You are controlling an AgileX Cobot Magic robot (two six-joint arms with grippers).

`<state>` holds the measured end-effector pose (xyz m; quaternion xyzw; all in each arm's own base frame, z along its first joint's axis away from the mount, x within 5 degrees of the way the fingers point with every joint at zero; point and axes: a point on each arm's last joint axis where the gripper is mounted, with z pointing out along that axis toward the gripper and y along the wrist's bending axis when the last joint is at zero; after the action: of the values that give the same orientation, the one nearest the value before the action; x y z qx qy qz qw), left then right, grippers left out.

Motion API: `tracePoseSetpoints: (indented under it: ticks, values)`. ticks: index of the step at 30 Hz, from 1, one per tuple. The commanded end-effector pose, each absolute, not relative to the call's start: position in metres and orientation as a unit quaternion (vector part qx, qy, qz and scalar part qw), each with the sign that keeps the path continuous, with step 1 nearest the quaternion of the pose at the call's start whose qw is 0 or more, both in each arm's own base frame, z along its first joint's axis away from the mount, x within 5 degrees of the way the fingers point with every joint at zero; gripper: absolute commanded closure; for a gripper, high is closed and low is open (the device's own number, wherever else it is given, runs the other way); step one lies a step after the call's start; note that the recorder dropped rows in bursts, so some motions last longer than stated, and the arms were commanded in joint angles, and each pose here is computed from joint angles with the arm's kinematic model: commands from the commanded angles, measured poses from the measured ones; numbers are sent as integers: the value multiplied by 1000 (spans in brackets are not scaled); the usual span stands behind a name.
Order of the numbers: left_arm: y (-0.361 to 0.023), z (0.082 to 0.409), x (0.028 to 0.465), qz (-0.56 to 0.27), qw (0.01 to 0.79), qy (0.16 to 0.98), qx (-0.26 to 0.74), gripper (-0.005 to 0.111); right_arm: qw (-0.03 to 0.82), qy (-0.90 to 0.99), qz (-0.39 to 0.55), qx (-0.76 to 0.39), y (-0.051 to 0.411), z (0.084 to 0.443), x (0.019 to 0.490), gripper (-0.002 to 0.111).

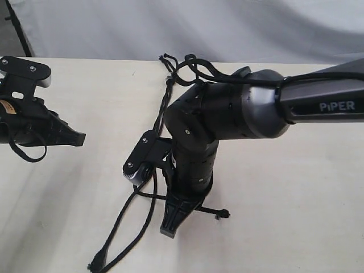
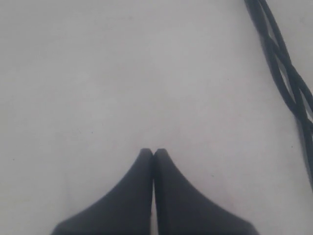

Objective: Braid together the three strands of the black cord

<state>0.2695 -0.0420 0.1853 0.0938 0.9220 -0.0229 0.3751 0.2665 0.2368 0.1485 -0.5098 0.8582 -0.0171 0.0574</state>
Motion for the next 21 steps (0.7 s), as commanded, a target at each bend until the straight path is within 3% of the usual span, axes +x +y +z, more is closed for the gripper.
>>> tracePoseSetpoints:
  ticks: [1, 4, 6, 15, 21]
  values:
    - [-41, 187, 269, -26, 383, 920, 83, 106, 61, 856, -21, -513, 235, 147, 269, 62]
    - [-41, 187, 269, -25, 384, 919, 83, 106, 64, 853, -21, -517, 235, 149, 270, 42]
    - [-41, 187, 269, -26, 383, 920, 83, 106, 77, 852, -18, -517, 236, 154, 270, 36]
    - [-46, 183, 263, -35, 350, 932, 90, 106, 207, 836, 6, -508, 232, 223, 266, 36]
    - [-98, 183, 244, -100, 271, 946, 144, 106, 270, 834, -21, -481, 209, 254, 277, 36]
